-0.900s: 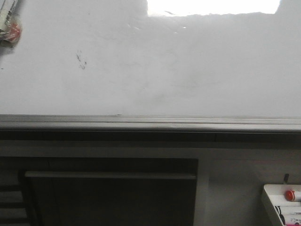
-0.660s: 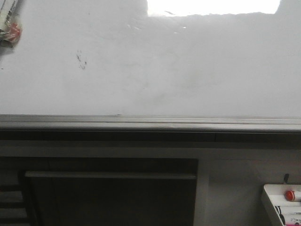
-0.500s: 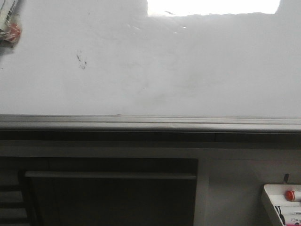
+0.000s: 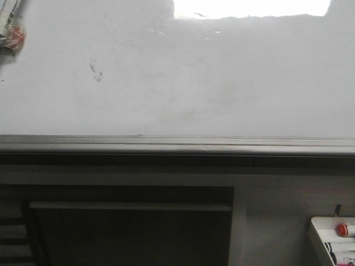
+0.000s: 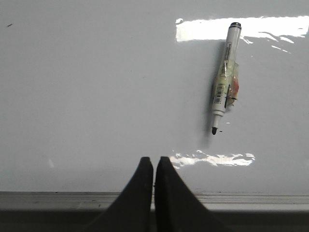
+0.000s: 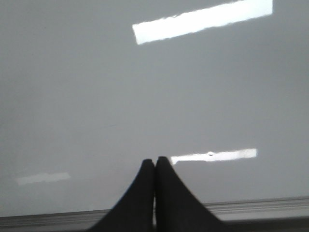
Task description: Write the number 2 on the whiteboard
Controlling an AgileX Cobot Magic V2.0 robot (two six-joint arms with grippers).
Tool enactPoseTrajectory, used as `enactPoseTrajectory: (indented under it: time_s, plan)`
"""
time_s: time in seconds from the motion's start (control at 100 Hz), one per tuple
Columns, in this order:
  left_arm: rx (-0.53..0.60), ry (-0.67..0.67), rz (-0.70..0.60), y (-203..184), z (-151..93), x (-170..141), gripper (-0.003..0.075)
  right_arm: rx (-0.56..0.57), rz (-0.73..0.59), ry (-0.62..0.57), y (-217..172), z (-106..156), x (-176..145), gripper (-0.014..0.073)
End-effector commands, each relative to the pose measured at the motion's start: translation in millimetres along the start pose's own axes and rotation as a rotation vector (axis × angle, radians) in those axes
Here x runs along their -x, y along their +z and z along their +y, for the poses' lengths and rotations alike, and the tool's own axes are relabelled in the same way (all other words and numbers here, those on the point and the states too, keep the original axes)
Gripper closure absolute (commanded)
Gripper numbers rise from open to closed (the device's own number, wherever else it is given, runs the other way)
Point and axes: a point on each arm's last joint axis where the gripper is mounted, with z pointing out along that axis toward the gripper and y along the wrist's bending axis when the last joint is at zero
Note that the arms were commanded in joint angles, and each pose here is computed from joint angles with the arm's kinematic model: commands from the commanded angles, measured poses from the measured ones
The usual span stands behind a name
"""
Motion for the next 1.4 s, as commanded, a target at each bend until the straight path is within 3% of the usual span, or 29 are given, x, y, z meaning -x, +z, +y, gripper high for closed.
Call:
enactPoseTrajectory:
  time_s: [0.0, 0.19, 0.39, 0.58, 0.72, 1.09, 1.16, 1.24, 1.29, 1.39]
  plan:
    - [0.007, -0.028, -0.135, -4, 1, 20, 0.0738, 0.0, -0.06, -0.022, -2, 1, 7, 0.0667]
    - [-0.016, -0.041, -0.177, -16, -2, 72, 0.0738, 0.002, -0.034, -0.064, -10, 6, 43, 0.0667]
    - [-0.029, 0.012, -0.045, -17, -4, 119, 0.0738, 0.002, 0.028, -0.133, -15, 14, 95, 0.0667]
    - [-0.039, 0.023, 0.076, -3, -6, 158, 0.0738, 0.0, 0.185, -0.179, 0, 20, 137, 0.0667]
    - [-0.043, 0.019, 0.126, 9, -6, 167, 0.0738, -0.002, 0.273, -0.178, 15, 23, 153, 0.0667]
    - [-0.053, 0.022, 0.189, 22, -7, 161, 0.0735, -0.004, 0.298, -0.177, 28, 22, 151, 0.0667]
    - [-0.078, 0.025, 0.204, 24, -8, 160, 0.0688, -0.004, 0.308, -0.177, 28, 22, 150, 0.0666]
    - [-0.13, 0.034, 0.218, 27, -12, 158, 0.0548, -0.005, 0.323, -0.177, 27, 22, 149, 0.0643]
    - [-0.174, 0.055, 0.234, 31, -16, 157, 0.0426, -0.005, 0.328, -0.177, 27, 22, 149, 0.0594]
    - [-0.243, 0.104, 0.271, 40, -23, 153, 0.0266, -0.005, 0.339, -0.177, 27, 22, 148, 0.0461]
